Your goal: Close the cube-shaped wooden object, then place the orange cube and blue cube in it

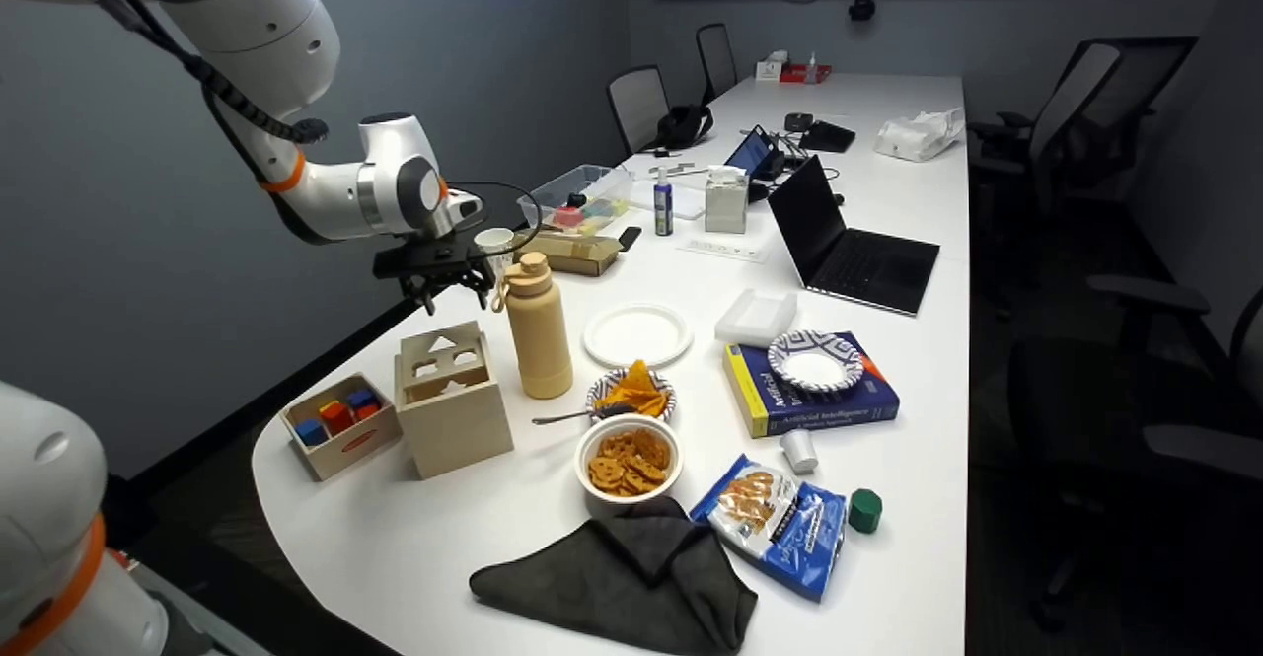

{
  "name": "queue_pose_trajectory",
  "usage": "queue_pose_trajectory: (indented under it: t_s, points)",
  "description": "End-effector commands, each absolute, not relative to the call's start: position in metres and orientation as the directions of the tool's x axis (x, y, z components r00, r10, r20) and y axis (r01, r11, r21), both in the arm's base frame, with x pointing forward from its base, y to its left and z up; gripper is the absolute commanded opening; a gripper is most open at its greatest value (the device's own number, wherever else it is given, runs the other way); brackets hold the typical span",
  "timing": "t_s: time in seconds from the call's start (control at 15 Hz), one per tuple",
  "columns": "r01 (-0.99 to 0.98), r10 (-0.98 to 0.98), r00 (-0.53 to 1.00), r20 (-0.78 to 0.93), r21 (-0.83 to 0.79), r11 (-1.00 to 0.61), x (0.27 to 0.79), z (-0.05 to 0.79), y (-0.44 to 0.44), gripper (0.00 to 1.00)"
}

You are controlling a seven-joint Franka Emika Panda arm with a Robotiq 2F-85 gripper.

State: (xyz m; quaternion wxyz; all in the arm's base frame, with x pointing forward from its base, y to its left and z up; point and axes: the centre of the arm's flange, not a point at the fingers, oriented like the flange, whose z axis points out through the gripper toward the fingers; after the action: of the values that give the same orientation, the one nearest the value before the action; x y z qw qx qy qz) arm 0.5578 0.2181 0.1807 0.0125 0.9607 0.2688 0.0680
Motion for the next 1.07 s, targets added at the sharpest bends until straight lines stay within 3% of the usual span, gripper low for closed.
queue_pose_trajectory:
  t_s: [0.0, 0.47, 1.0]
  points:
    - [0.57, 0.568, 0.813, 0.129, 0.023, -0.821, 0.575, 0.169, 0.234, 1.0]
    - [0.574, 0.566, 0.818, 0.102, -0.099, -0.813, 0.57, 0.142, 0.247, 1.0]
    - [0.498, 0.498, 0.867, 0.033, -0.104, -0.861, 0.551, 0.138, 0.243, 1.0]
